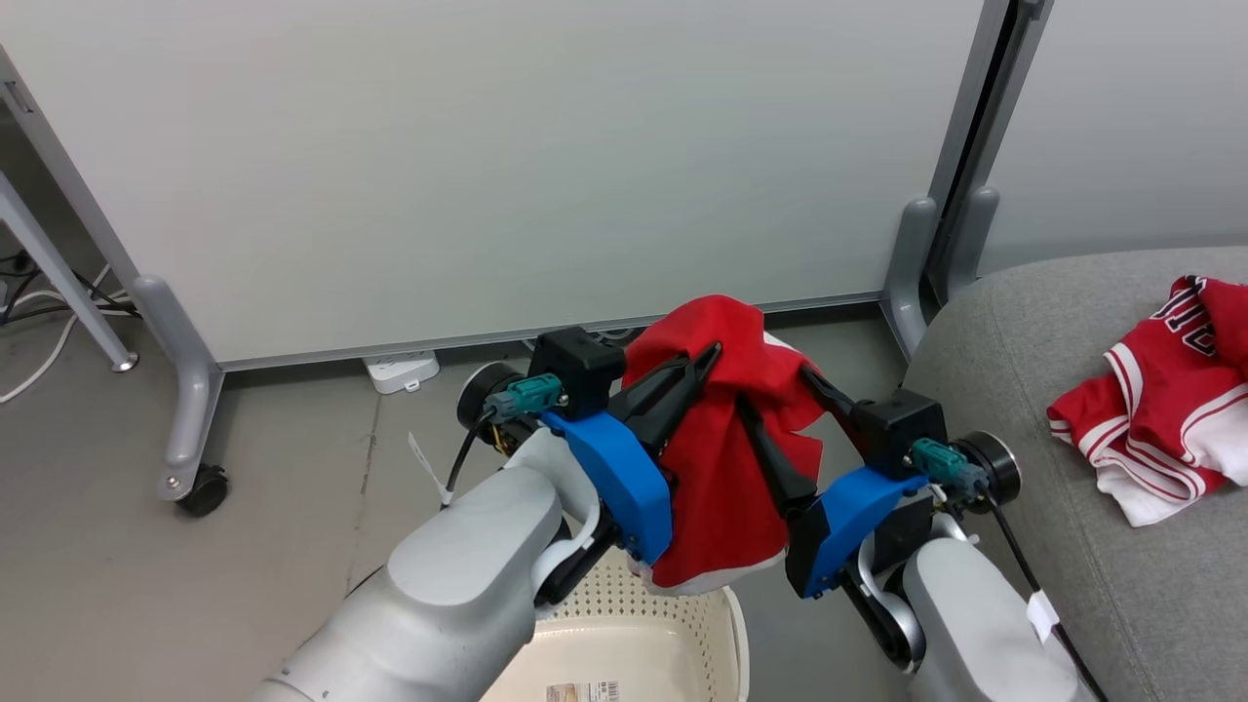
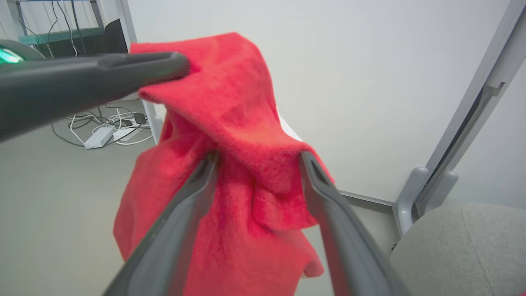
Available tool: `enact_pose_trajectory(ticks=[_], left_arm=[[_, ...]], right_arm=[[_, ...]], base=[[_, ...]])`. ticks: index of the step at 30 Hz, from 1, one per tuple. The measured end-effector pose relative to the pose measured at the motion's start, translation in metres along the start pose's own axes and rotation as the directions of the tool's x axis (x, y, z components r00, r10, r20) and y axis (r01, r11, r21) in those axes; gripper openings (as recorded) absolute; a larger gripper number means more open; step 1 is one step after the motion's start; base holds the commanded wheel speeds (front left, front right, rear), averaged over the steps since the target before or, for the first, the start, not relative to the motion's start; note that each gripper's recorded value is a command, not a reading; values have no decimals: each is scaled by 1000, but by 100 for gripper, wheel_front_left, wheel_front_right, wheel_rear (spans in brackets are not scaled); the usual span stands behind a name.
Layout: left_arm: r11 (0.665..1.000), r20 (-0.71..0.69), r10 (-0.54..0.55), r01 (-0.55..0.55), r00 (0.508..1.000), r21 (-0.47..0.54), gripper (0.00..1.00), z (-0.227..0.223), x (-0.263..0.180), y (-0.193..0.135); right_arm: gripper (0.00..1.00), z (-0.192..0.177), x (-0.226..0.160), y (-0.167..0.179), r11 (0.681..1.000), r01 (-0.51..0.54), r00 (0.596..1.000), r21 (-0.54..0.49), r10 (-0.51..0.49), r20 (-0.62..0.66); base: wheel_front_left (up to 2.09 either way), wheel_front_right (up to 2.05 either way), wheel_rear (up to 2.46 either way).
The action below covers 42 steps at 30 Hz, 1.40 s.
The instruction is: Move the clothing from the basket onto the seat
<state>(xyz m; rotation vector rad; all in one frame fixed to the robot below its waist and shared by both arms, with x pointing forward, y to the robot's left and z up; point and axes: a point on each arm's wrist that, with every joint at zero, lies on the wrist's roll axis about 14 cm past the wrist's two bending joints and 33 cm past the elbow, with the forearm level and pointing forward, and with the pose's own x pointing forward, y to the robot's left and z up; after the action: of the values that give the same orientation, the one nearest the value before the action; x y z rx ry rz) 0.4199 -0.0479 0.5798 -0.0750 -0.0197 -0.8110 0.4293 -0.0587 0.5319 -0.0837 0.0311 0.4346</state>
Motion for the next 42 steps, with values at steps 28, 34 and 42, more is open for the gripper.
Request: enact_pose_trajectory(ticks=[28, 34, 42], left_arm=[[999, -27, -51, 50, 998, -17, 0, -10, 2, -16], [999, -26, -50, 50, 998, -18, 0, -10, 3, -16], [999, -23, -50, 50, 998, -11, 0, -8, 3, -16]], right_arm=[[0, -6, 23, -4, 999, -20, 999, 37, 21, -28], [0, -8, 21, -6, 999, -12, 999, 47, 14, -30], [0, -7, 21, -7, 999, -12, 1000, 49, 13, -24]], base=[[0, 0, 0], [0, 0, 0], [0, 0, 0]])
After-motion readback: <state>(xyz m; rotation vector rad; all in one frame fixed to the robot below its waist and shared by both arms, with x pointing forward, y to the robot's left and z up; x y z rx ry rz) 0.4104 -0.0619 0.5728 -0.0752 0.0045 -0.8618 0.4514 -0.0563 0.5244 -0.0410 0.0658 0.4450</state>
